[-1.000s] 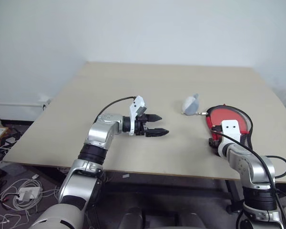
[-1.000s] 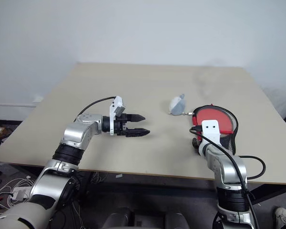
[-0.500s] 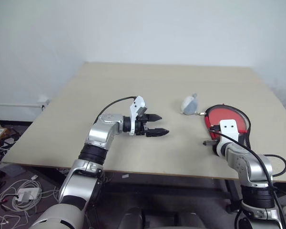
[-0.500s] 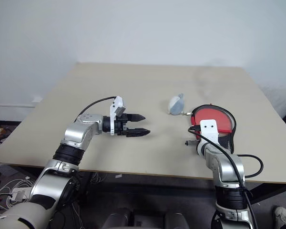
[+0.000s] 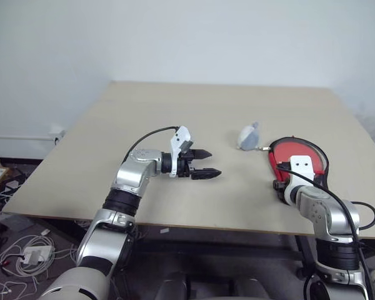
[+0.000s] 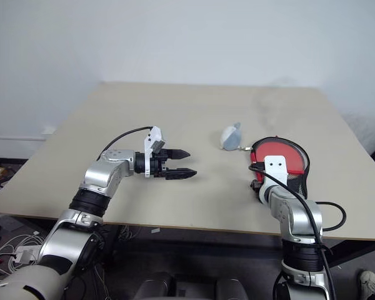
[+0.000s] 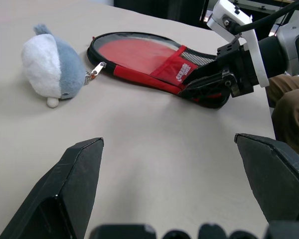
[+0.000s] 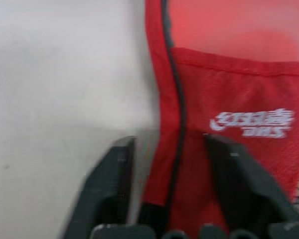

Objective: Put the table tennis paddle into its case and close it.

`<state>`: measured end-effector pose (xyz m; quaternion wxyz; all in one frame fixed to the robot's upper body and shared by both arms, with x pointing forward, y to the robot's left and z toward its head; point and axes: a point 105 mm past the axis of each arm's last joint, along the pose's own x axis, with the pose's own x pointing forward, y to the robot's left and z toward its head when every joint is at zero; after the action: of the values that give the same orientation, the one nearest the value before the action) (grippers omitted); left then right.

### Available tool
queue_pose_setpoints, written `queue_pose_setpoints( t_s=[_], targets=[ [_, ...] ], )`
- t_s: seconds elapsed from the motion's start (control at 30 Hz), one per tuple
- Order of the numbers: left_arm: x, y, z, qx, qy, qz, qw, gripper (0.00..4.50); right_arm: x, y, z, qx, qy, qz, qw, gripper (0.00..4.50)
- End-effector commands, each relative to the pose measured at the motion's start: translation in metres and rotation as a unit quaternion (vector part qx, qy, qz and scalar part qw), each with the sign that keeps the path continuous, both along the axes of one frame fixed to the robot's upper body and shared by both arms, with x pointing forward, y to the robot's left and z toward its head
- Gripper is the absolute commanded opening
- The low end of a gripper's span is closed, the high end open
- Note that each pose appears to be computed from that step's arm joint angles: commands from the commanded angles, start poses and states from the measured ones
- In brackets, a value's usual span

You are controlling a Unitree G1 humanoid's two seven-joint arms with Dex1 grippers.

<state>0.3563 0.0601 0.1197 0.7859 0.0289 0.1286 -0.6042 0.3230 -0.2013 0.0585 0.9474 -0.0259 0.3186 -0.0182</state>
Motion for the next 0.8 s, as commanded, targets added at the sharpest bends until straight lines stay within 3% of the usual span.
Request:
queue_pose_setpoints(
  t_s=[0.03, 0.17, 0.47, 0.8],
  targets=[
    [0.000, -0.004, 0.013, 0.004, -0.034, -0.013, 0.999, 4.50, 0.001, -0.013, 0.002, -0.016, 0.002, -0.031, 0.999, 3.35],
    [0.001, -0.005, 0.014, 0.005, -0.035, -0.011, 0.999, 4.50, 0.000, -0.011, -0.003, -0.006, 0.017, -0.028, 0.999, 3.35],
    [0.000, -0.004, 0.012, 0.012, -0.046, -0.008, 0.999, 4.50, 0.001, -0.032, -0.006, -0.112, 0.027, -0.036, 0.993, 3.35],
    [0.003, -0.005, 0.014, 0.012, -0.054, -0.002, 0.998, 4.50, -0.005, -0.026, -0.022, -0.101, 0.069, -0.019, 0.992, 3.35]
  ],
)
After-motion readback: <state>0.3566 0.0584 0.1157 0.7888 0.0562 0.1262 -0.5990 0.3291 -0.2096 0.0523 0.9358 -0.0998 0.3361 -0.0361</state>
